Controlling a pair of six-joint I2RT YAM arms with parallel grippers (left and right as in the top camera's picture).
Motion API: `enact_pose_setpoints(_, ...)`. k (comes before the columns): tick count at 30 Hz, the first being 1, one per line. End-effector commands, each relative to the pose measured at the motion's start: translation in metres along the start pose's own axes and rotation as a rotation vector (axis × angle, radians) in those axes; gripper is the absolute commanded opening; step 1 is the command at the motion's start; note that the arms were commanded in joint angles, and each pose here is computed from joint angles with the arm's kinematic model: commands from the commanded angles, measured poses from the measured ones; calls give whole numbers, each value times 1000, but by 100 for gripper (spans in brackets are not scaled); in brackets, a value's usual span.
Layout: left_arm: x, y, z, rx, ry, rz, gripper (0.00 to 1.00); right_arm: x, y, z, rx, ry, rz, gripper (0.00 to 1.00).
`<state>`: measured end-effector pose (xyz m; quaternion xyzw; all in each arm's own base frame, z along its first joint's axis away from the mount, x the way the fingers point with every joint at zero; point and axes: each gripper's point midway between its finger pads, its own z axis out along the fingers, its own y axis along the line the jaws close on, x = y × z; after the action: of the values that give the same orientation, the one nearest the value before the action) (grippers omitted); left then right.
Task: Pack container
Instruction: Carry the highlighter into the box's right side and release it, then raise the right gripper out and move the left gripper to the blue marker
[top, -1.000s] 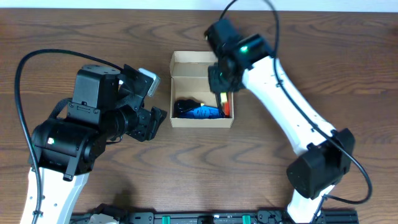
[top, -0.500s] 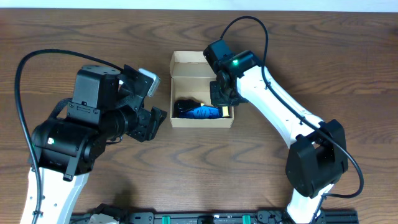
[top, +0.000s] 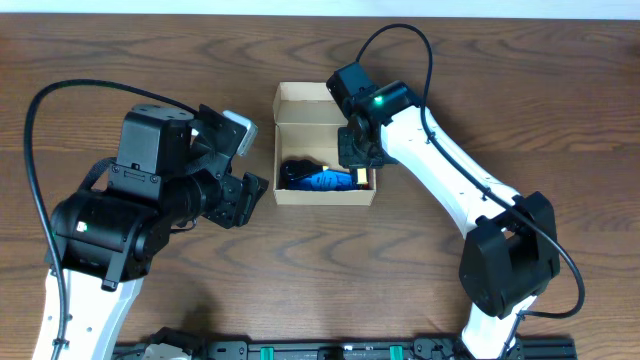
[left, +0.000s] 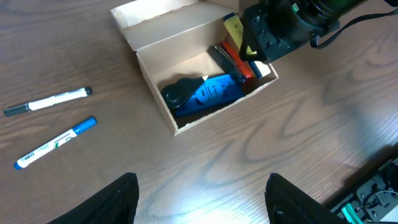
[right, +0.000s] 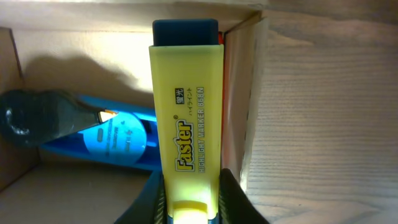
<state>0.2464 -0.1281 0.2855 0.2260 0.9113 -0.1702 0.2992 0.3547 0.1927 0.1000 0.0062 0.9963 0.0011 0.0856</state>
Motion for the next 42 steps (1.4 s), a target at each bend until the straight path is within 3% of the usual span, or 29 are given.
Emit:
enact_pose_setpoints(1, 0, -2, -3, 10, -3, -17, 66, 0, -4, 4, 25, -1, 10, 36)
enact_pose_setpoints(3, 0, -2, -3, 10, -3, -17, 66, 0, -4, 4, 25, -2, 10, 41)
enact_pose_setpoints(10, -3, 2, -3, -8, -15, -86, 64, -2, -2, -13, -1, -27, 14, 41)
enact_pose_setpoints(17, -1, 46, -5, -245, -37, -367, 65, -1, -9, -80, -77, -148, 27, 44)
enact_pose_setpoints(20, 2, 66, -2, -315, -46, -572, 66, -1, -16, -116, -120, -229, 42, 58)
enact_pose_setpoints(22, 3, 79, 4, -338, -44, -687, 70, 0, -22, -133, -143, -271, 54, 71)
enact_pose_setpoints(24, 6, 94, 13, -367, -31, -798, 73, 3, -33, -152, -157, -305, 73, 90)
enact_pose_setpoints(26, 10, 108, 23, -394, -6, -878, 74, 8, -41, -162, -158, -317, 74, 99)
enact_pose_setpoints(37, 59, 176, 108, -618, 180, -1375, 77, 48, -70, -182, -114, -269, 20, 99)
enact_pose_setpoints(42, 79, 190, 149, -679, 237, -1503, 80, 53, -73, -180, -103, -248, 19, 99)
